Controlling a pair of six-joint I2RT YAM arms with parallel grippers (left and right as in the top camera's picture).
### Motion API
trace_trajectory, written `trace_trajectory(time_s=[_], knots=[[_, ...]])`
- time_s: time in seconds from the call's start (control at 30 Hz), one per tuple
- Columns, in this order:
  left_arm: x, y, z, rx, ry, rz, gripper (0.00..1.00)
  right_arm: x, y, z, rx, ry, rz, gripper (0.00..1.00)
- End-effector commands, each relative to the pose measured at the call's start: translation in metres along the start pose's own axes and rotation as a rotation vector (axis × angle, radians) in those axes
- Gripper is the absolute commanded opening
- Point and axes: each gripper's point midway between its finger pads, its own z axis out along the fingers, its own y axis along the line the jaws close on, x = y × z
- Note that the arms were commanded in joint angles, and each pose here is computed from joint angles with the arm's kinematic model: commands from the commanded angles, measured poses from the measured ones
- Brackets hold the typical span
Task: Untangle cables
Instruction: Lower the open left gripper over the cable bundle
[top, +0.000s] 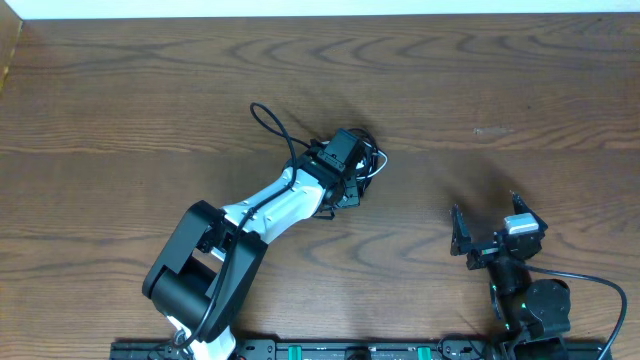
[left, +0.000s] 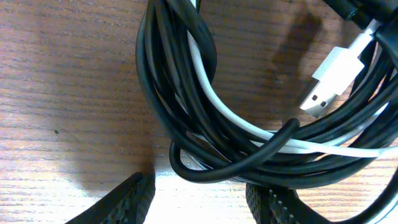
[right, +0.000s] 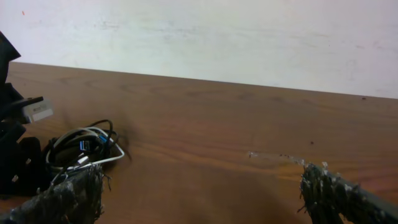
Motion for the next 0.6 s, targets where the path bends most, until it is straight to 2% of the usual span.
trace_trajectory(time_s=[0.0, 0.57], knots=[[0.0119, 0.0132, 0.0096, -0.044, 0.029, -0.016, 0.54, 0.0007, 0.0002, -0.0002, -0.002, 0.001, -0.008, 0.99], [0.0145, 0.0152, 0.0108, -0.049, 0.035, -0.015, 0.54, 0.0007, 0.0002, -0.0002, -0.002, 0.001, -0.008, 0.99]])
